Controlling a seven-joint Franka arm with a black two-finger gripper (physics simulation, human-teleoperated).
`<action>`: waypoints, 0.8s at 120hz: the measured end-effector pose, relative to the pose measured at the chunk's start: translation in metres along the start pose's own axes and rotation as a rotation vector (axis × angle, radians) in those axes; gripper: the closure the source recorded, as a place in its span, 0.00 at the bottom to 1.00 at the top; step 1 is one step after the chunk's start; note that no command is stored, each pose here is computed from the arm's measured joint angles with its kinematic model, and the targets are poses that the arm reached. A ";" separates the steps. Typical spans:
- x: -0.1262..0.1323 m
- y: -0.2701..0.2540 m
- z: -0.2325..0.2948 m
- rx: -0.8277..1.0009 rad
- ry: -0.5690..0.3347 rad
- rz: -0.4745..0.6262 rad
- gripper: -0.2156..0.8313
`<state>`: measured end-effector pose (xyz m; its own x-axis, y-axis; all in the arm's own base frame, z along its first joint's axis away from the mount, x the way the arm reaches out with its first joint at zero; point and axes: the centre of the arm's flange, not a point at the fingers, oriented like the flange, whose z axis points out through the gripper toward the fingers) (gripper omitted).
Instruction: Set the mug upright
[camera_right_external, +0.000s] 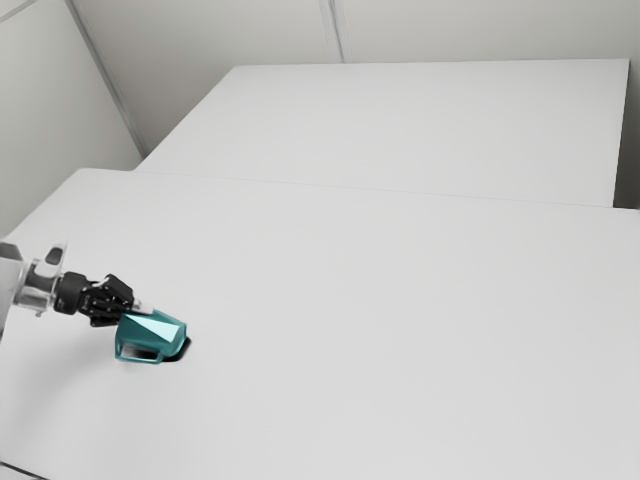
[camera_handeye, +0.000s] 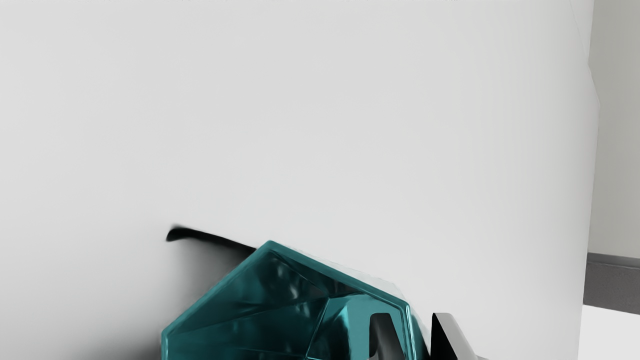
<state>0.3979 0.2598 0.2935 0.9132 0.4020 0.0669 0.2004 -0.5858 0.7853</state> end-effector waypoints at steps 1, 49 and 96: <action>0.001 0.001 0.000 0.001 0.000 0.001 0.87; 0.039 0.050 0.000 0.073 -0.052 0.101 0.94; 0.076 0.142 0.024 0.325 -0.243 0.266 0.95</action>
<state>0.5046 0.1898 0.3954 0.9964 0.0554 0.0635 0.0139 -0.8511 0.5248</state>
